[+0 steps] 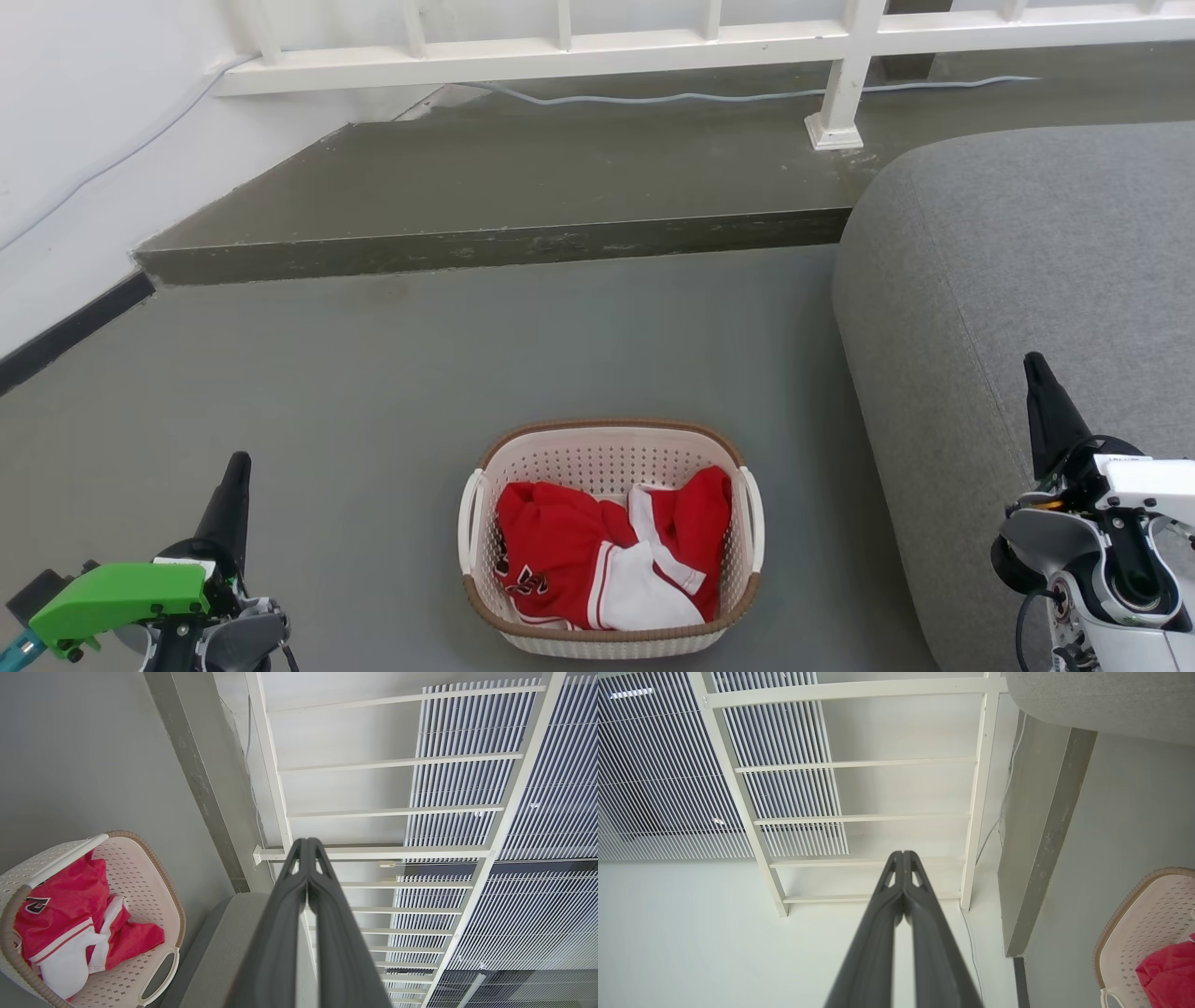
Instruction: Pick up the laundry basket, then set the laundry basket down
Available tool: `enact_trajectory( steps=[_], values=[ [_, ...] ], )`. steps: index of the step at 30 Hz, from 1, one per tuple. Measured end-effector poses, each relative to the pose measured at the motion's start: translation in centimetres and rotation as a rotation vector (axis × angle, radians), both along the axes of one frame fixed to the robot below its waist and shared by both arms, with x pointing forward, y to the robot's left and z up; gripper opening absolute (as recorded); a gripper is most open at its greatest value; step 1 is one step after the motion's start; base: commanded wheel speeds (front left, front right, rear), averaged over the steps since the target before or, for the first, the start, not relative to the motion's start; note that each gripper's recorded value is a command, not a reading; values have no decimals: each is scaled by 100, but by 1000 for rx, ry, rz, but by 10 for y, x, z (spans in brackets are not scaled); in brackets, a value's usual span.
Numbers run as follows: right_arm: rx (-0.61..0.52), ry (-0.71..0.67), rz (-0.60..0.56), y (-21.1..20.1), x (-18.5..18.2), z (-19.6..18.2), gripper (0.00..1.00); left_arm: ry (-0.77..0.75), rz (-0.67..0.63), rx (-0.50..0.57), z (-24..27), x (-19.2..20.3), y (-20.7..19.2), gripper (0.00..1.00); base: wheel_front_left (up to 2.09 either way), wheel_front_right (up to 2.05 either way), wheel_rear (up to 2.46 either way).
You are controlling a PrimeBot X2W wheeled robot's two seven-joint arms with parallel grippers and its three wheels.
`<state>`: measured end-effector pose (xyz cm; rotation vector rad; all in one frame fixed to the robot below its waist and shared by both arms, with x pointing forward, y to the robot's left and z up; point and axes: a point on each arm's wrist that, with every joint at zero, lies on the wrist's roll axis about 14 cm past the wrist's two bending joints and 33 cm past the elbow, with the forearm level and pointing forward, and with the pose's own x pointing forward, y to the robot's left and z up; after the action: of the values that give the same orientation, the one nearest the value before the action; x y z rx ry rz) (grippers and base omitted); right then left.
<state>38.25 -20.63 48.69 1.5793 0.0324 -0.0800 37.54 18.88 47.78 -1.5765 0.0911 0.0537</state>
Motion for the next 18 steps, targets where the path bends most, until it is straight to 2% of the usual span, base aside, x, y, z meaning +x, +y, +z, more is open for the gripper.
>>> enact_trajectory(
  steps=[18],
  values=[
    [0,0,0,0,0,0,0,0,0,0,0,0,0,0,0,0,0]
  ],
)
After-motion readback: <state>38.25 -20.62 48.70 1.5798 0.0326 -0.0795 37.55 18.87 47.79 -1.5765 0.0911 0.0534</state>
